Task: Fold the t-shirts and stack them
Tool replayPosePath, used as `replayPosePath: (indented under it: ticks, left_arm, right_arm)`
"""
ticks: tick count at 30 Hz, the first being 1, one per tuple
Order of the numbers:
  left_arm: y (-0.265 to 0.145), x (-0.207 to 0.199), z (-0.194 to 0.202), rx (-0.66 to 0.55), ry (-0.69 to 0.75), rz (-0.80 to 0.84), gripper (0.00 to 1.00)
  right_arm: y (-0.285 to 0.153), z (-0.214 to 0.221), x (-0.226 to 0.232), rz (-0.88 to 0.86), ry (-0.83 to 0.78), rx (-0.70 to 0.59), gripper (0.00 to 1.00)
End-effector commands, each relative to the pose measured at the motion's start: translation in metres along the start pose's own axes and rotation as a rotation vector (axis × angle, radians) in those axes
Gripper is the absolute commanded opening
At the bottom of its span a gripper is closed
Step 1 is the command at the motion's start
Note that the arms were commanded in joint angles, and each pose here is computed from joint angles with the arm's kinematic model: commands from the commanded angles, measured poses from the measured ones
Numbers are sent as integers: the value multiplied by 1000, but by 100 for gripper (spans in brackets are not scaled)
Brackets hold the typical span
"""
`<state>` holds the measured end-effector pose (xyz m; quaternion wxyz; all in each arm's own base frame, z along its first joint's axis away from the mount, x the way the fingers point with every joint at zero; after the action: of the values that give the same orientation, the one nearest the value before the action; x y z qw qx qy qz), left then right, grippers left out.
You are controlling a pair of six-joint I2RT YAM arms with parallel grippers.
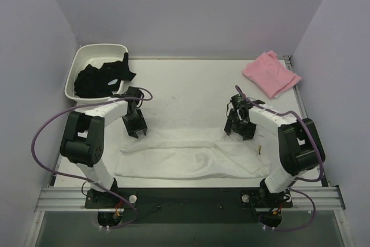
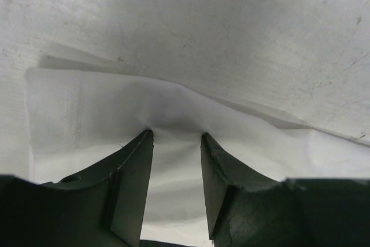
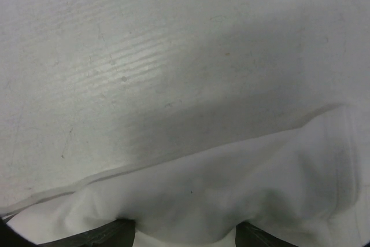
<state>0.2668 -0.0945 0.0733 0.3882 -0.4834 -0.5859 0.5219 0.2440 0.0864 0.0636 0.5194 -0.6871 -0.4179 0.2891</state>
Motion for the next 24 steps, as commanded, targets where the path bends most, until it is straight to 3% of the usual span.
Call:
replayPosePath:
  ticks: [1, 14, 24]
  left_arm:
    - [23, -7, -32, -42, -12, -30, 48]
    - [22, -24, -108, -86, -8, -14, 48]
    - [-33, -32, -114, -187, 7, 78, 48]
  right_arm:
    - [19, -26, 9, 20, 39, -1, 69]
    - [34, -104, 42, -1, 42, -1, 69]
    - [-33, -119, 47, -58, 4, -135, 69]
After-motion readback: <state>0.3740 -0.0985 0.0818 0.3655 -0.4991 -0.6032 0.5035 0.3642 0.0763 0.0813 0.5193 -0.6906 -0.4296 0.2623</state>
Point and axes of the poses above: each gripper's point midway between its finger pads, its own y axis out along the fingers, its own x axis along the line the jaws close on, z = x × y, the point moved 6 cm from there along -y, back along the fingers, and after that the axes turned 10 degrees about y, right-handed, at the moved point
